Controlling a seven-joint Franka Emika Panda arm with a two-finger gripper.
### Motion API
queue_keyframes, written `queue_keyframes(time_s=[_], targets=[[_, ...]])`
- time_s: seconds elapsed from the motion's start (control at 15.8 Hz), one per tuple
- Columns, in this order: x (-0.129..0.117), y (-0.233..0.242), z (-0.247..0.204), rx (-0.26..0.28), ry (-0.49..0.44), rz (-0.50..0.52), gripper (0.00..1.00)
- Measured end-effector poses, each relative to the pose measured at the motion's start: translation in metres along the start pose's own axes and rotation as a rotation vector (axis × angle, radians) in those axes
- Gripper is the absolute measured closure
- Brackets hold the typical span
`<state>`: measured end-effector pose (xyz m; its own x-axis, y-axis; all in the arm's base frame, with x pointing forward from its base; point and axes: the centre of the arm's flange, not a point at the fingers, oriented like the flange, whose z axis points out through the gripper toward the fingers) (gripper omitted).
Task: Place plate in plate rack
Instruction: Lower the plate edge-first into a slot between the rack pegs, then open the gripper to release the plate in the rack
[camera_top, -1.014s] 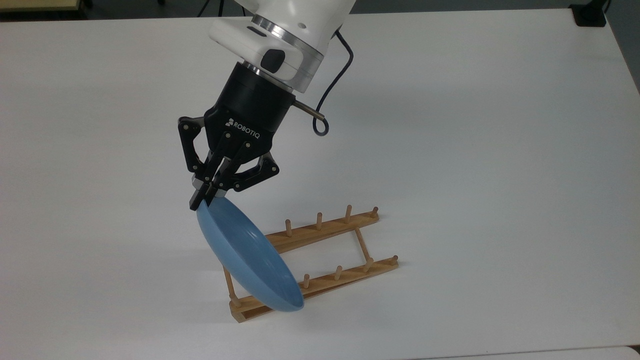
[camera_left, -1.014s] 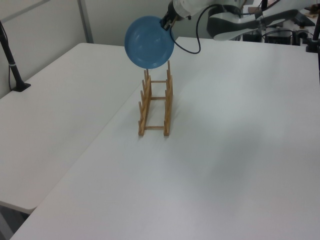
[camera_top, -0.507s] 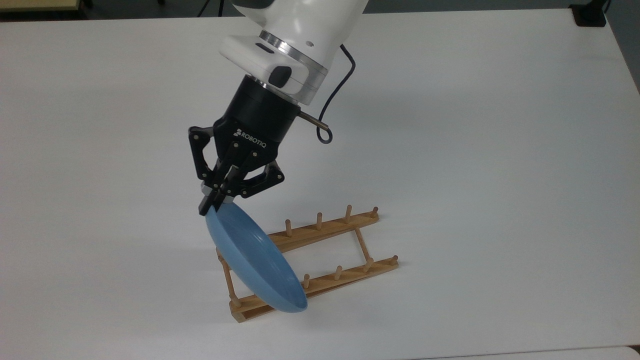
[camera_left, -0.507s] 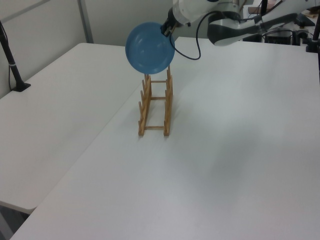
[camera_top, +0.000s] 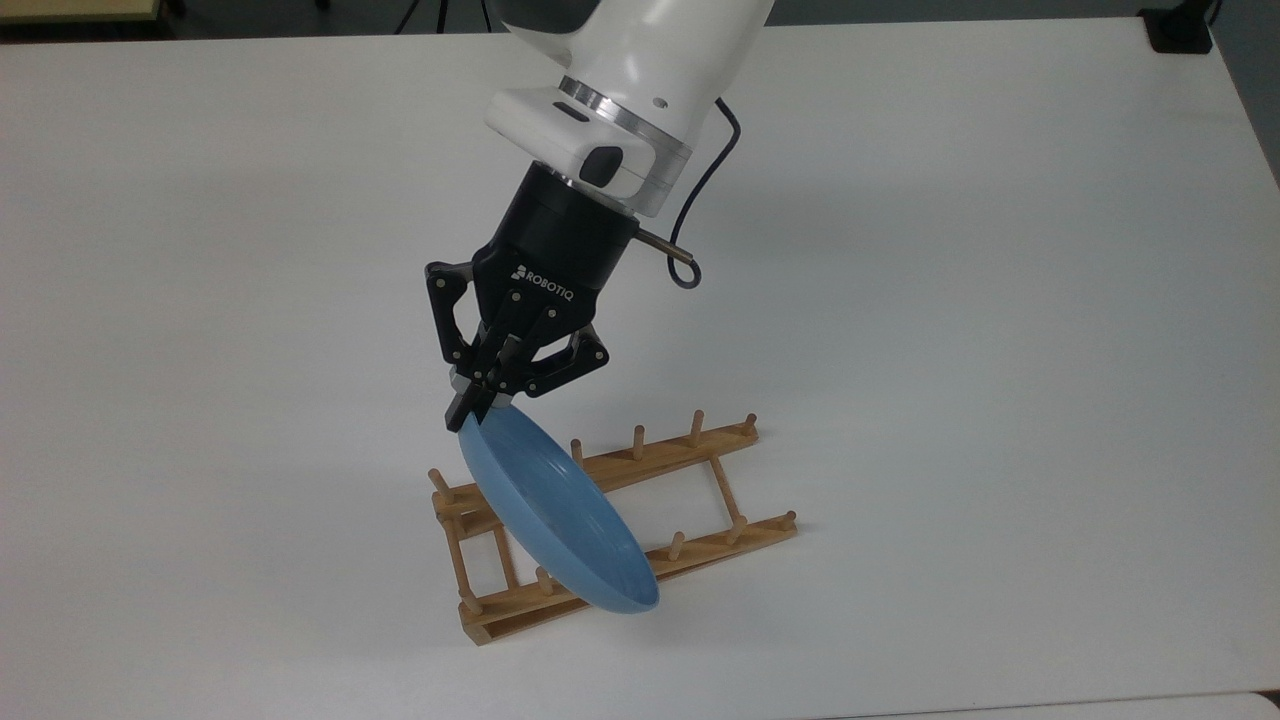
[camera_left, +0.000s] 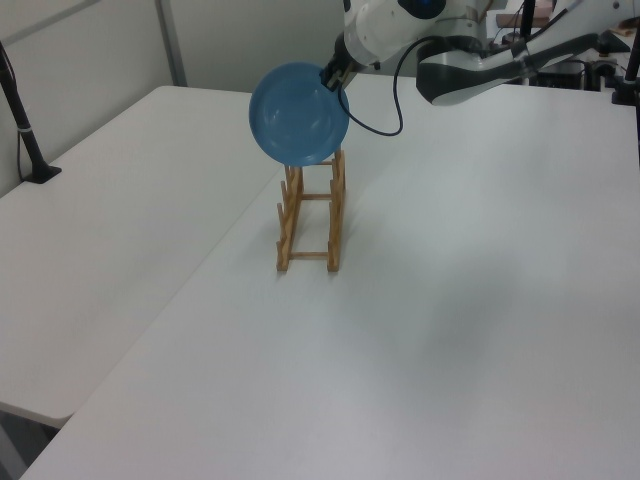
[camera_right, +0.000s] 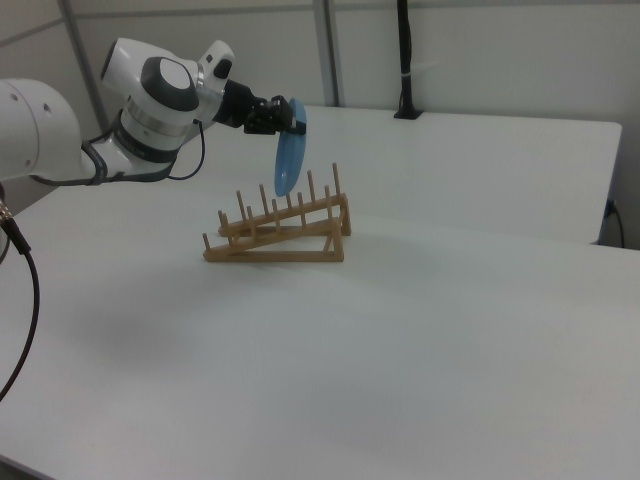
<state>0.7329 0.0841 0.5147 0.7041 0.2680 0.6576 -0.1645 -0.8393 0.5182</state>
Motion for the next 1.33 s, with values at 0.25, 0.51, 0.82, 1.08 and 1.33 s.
queue_keyframes(time_s=[0.25,0.51,0.82,1.08,1.33], targets=[[-0.006,-0.001,0.003,-0.011,-0.027,-0.003,0.96],[-0.008,0.000,0.005,-0.016,-0.036,-0.003,0.96],[-0.012,0.003,0.009,-0.038,-0.041,-0.021,0.96],[-0.015,0.005,0.012,-0.056,-0.062,-0.023,0.81],[-0.018,0.006,0.015,-0.061,-0.073,-0.024,0.39]])
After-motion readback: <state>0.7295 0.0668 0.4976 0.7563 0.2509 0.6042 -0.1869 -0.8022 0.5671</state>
